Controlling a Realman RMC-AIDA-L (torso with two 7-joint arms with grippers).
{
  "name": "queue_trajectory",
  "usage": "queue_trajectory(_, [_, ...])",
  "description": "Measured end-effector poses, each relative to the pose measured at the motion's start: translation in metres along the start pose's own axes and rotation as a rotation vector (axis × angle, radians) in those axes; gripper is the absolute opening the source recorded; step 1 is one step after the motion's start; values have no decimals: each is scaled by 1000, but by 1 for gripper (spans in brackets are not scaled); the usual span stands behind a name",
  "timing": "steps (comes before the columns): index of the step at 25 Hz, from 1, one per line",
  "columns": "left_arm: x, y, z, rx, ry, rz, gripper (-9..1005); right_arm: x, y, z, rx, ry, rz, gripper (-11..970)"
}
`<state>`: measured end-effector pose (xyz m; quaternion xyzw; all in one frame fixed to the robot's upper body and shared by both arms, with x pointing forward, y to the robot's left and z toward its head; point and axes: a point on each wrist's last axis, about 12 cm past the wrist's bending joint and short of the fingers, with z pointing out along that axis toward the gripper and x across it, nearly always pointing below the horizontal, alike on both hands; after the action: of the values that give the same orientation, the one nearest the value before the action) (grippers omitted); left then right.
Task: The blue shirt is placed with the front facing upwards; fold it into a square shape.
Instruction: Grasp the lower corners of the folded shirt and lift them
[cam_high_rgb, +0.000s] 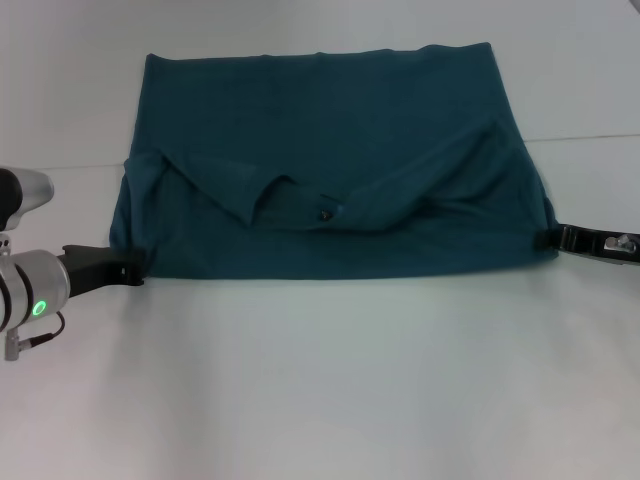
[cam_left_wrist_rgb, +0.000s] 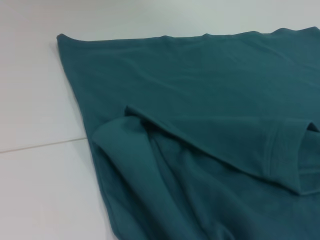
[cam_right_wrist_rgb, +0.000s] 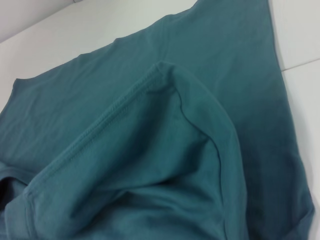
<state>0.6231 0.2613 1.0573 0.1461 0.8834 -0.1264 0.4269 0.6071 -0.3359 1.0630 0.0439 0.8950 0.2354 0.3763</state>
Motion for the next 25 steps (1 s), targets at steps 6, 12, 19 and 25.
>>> queue_trajectory(6, [0,3,-2,-9,-4,0,7,1,-2,-1,1,-6,8,42])
queue_trajectory(12, [2,9,-6,-21,-4,-1,43,2,-3,-2,3,-6,11,42])
queue_trajectory(19, [4,12,-14,-18,-17,-17,84,3,-3,-2,3,-4,12,42])
queue_trajectory(25, [6,12,-17,6,-13,-24,120,3,-3,-2,2,-4,10,42])
